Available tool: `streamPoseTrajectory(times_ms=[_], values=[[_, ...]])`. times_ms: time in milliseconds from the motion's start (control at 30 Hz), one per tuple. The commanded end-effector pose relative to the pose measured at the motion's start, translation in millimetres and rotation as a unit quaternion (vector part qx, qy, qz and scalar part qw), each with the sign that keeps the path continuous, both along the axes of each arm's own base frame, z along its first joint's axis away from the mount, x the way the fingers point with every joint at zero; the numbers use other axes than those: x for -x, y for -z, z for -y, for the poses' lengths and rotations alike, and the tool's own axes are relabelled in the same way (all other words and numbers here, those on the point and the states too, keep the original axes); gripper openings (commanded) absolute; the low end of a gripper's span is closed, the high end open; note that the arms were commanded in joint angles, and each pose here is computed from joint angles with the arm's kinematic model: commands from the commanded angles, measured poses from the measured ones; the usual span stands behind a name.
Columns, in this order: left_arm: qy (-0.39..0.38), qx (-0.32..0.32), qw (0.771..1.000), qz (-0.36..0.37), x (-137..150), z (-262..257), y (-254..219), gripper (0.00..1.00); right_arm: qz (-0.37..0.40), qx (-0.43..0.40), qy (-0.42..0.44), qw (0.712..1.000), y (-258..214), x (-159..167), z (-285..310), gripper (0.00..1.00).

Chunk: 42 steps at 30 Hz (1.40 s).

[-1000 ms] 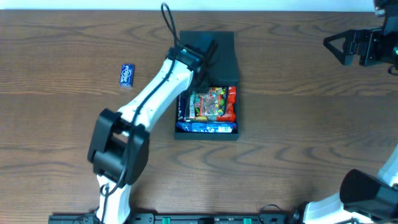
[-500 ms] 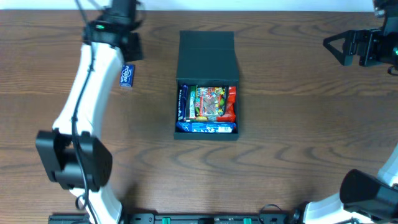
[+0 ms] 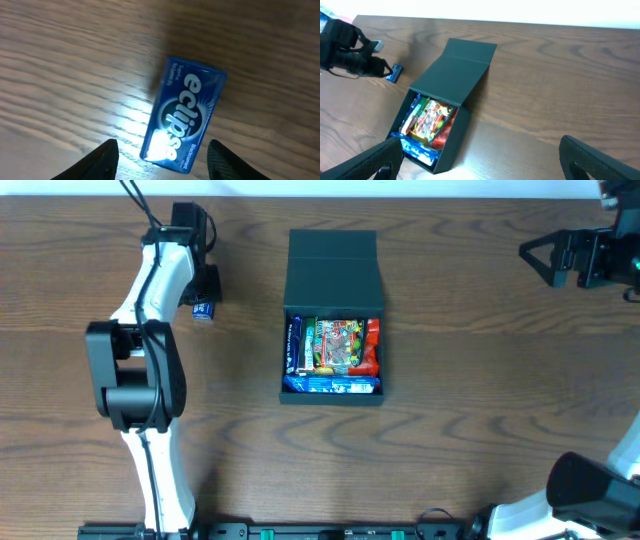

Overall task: Pack container
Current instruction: 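Move the left gripper back to the blue Eclipse tin, then grasp the blue Eclipse tin with the left gripper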

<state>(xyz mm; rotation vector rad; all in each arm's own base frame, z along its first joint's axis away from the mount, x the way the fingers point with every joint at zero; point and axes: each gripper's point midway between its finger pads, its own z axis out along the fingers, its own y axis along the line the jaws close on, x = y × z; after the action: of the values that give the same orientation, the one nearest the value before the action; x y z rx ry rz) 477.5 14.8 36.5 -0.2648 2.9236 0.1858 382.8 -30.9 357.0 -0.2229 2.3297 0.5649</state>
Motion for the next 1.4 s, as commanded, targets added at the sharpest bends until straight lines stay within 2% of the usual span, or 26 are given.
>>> streamPoseTrajectory(times_ms=[0, 133, 233, 600, 1200, 1367], values=[[0.033, 0.016, 0.999, -0.019, 3, 8, 15, 0.58, 0.007, -0.008, -0.001, 1.0, -7, 6, -4, 0.99], [0.055, 0.024, 0.998, -0.026, 3, 11, 23, 0.58, 0.007, -0.008, -0.001, 1.0, -7, 6, -4, 0.99], [0.053, 0.024, 0.998, -0.028, 2, 10, 30, 0.62, 0.007, -0.008, -0.001, 1.0, -7, 6, -4, 0.99], [0.052, 0.024, 0.998, -0.026, -3, 10, 43, 0.61, 0.006, -0.008, -0.001, 1.0, -7, 7, -4, 0.99], [0.048, 0.024, 0.998, -0.023, -5, 10, 44, 0.46, 0.004, -0.009, -0.001, 1.0, -7, 7, -4, 0.99], [0.031, 0.028, 0.999, -0.029, -1, 10, 44, 0.44, 0.004, -0.009, -0.001, 1.0, -7, 7, -4, 0.99]])
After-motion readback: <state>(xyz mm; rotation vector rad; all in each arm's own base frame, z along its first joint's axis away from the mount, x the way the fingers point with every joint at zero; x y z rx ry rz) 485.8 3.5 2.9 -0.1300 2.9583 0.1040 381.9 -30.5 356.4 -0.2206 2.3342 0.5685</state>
